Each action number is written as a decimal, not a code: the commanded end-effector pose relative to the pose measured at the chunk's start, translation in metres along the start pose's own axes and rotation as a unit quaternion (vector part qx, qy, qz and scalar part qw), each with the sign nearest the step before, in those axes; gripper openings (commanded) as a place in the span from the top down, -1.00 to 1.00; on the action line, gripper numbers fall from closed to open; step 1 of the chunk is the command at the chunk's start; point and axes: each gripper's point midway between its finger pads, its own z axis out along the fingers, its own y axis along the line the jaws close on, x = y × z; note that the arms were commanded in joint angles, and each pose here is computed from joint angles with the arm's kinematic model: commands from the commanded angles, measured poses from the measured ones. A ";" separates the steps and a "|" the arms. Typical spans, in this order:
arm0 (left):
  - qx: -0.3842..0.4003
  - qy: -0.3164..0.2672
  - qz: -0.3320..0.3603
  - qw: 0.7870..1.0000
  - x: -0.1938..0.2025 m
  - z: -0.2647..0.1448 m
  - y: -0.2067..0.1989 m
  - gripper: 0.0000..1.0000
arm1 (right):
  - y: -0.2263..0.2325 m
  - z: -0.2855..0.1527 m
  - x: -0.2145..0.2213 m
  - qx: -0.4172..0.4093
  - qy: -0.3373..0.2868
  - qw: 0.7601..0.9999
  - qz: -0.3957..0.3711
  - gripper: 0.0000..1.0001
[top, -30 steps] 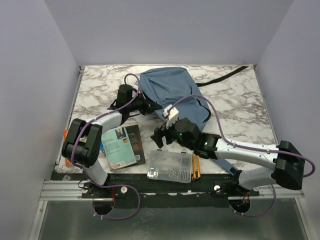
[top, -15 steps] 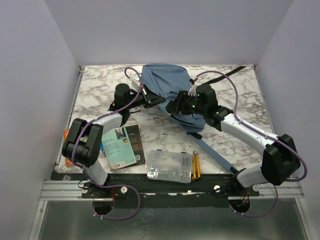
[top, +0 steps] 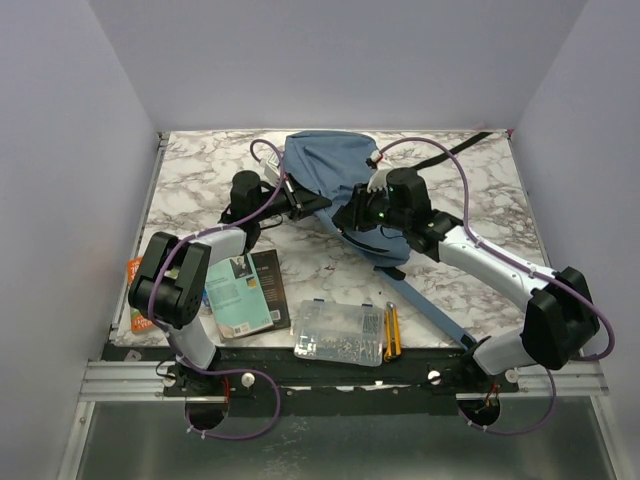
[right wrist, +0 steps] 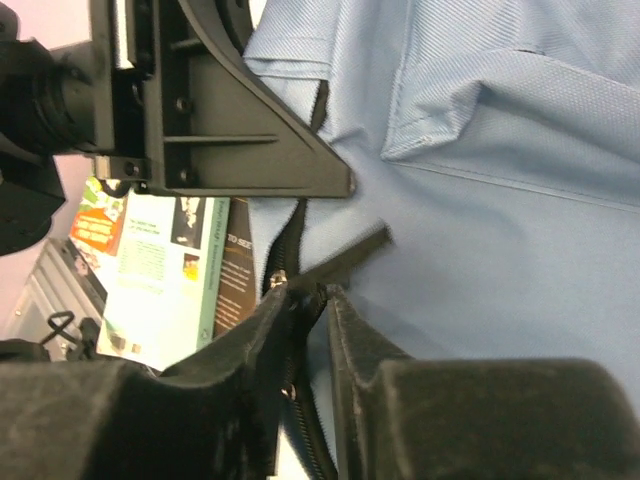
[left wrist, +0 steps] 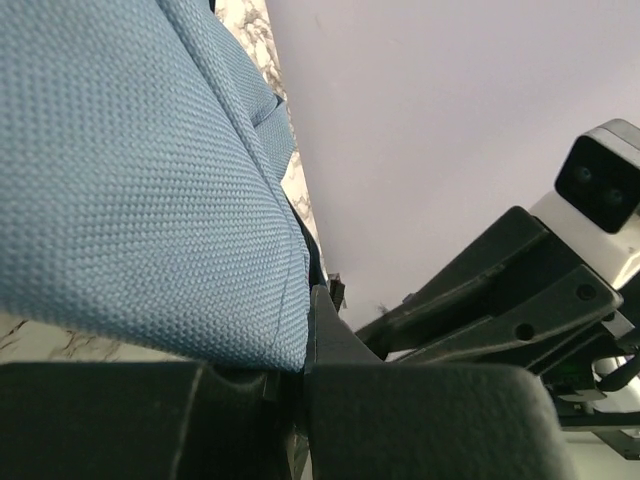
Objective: Pack the student bag
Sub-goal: Unzip the student bag at the center of the board.
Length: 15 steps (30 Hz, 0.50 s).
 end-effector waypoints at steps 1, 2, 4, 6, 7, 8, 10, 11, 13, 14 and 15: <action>0.030 -0.002 0.023 0.999 -0.001 0.002 -0.012 1.00 | 0.012 -0.003 -0.006 -0.007 -0.001 1.000 -0.019 0.55; 0.029 -0.002 0.021 0.999 -0.001 0.002 -0.011 1.00 | 0.014 -0.002 -0.004 -0.012 0.001 1.000 -0.016 0.55; 0.030 -0.002 0.020 0.999 -0.002 0.003 -0.011 1.00 | 0.015 -0.003 -0.002 -0.014 0.000 1.000 -0.010 0.53; 0.028 -0.003 0.017 0.999 -0.002 0.003 -0.010 1.00 | 0.017 -0.006 -0.002 -0.020 -0.002 1.000 -0.007 0.52; 0.028 -0.003 0.017 0.999 -0.002 0.003 -0.009 1.00 | 0.017 -0.006 -0.001 -0.020 -0.001 1.000 -0.005 0.52; 0.028 -0.003 0.017 0.999 -0.002 0.003 -0.010 1.00 | 0.017 -0.007 0.001 -0.019 0.003 1.000 -0.004 0.52; 0.028 -0.003 0.014 1.000 -0.002 0.004 -0.009 1.00 | 0.014 -0.008 0.005 -0.014 0.007 1.000 -0.004 0.52; 0.028 -0.002 0.014 1.000 -0.002 0.004 -0.009 1.00 | 0.013 -0.008 0.006 -0.011 0.008 1.000 -0.003 0.52; 0.027 -0.002 0.013 1.000 -0.002 0.004 -0.009 1.00 | 0.010 -0.009 0.010 -0.006 0.010 1.000 -0.003 0.52; 0.028 -0.002 0.013 1.000 -0.002 0.004 -0.009 1.00 | 0.009 -0.009 0.011 -0.006 0.010 1.000 -0.004 0.50; 0.027 -0.002 0.012 1.000 -0.002 0.004 -0.009 1.00 | 0.009 -0.009 0.013 -0.008 0.012 1.000 -0.005 0.50</action>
